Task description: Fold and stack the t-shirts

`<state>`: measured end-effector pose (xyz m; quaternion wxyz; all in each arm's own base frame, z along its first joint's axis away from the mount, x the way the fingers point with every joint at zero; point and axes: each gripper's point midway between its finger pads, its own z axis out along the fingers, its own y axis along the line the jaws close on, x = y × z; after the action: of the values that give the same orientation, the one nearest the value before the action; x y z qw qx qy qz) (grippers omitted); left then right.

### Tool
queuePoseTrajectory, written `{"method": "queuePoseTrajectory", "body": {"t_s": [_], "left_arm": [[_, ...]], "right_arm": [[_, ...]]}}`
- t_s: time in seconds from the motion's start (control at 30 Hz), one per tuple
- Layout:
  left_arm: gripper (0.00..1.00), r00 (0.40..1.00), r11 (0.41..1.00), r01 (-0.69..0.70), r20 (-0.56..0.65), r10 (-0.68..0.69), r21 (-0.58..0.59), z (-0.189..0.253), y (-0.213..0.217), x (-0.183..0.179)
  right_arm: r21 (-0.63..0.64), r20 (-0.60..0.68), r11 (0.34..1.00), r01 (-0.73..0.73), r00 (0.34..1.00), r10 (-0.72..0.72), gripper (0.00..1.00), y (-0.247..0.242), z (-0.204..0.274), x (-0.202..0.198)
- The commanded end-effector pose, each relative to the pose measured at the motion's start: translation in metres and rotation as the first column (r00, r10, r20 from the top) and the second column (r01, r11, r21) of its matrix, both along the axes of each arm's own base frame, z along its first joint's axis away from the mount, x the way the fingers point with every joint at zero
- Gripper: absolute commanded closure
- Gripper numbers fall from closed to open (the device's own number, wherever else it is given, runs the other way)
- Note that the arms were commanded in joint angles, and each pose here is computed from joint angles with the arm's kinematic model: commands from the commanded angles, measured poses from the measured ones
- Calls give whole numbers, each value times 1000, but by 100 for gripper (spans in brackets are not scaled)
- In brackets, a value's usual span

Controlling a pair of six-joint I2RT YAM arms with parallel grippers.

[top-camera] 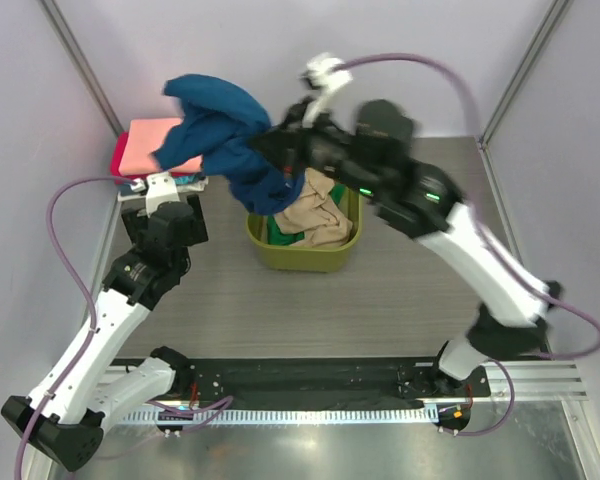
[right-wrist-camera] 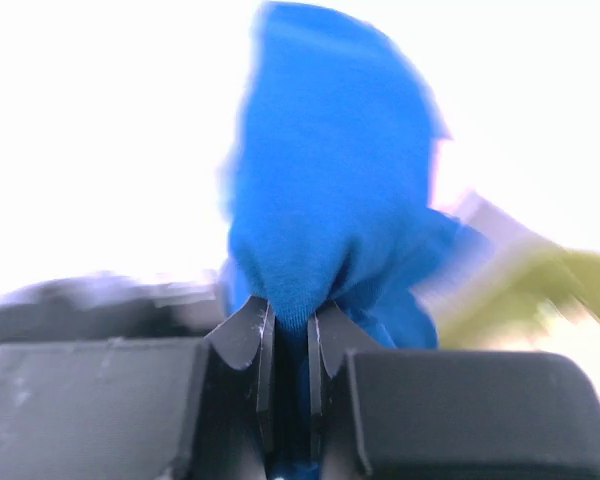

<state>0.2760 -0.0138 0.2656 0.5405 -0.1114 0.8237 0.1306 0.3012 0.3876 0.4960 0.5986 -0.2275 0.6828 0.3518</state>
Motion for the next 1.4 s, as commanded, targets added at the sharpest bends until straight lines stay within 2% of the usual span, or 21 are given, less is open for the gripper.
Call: {"method": "queuePoseTrajectory", "body": {"t_s": [0.0,0.17,0.3,0.33,0.4,0.43,0.5,0.53,0.57,0.63,0.67,0.73,0.9,1.0,1.03,1.07,1.13,1.27,1.37], "left_arm": [[0,991,995,-99,85,101,-25,19,18,-6],[0,987,992,-116,107,120,-38,25,22,-10],[0,989,994,-99,104,103,-48,23,20,-8],[0,991,995,-87,96,91,-50,22,17,-6],[0,994,996,-75,78,78,-46,18,14,-4],[0,995,997,-64,71,67,-49,17,12,-3],[0,997,998,-42,64,46,-53,15,8,-1],[0,998,998,-25,61,28,-58,14,4,1],[0,998,997,24,52,-20,-70,12,-4,2],[0,996,993,76,44,-72,-87,9,-14,6],[0,993,987,119,35,-116,-109,7,-23,7],[0,987,980,161,8,-161,-117,0,-33,11],[0,962,949,259,-36,-269,-180,-8,-62,21],[0,962,938,250,-50,-269,-241,-9,-76,35],[0,959,925,254,-49,-279,-282,-9,-84,38],[0,955,923,250,-86,-286,-293,-19,-91,46],[0,952,915,254,-87,-294,-314,-13,-101,57],[0,945,922,231,-155,-289,-310,-26,-113,80],[0,928,912,236,-202,-314,-334,-40,-125,91]], "right_arm": [[241,129,970,4,991,-36,99,-72,89,-47],[160,-19,960,229,973,-229,99,-112,8,-35],[35,-151,914,405,906,-396,99,-136,-79,-21],[-53,-171,876,479,860,-481,99,-148,-115,-15],[-126,-205,828,546,802,-561,98,-161,-150,-12],[-227,-192,762,607,739,-646,94,-180,-183,-12],[-299,-193,696,653,673,-714,67,-200,-214,-17],[-356,-210,652,669,623,-754,49,-214,-246,-25],[-365,-192,607,706,580,-791,21,-228,-254,-28],[-353,-220,572,740,529,-820,9,-251,-269,-39],[-340,-231,574,745,525,-819,3,-256,-269,-43],[-293,-242,574,764,521,-818,2,-269,-260,-47],[-257,-201,602,756,568,-798,0,-269,-232,-44],[-254,-226,676,692,637,-737,0,-242,-230,-34],[-241,-258,721,650,673,-693,0,-227,-232,-32],[-258,-270,732,631,681,-681,0,-220,-240,-30],[-252,-302,764,594,702,-645,0,-207,-256,-28],[-246,-396,856,454,759,-516,0,-180,-295,-40],[-268,-430,881,390,770,-471,0,-173,-327,-47]]}}
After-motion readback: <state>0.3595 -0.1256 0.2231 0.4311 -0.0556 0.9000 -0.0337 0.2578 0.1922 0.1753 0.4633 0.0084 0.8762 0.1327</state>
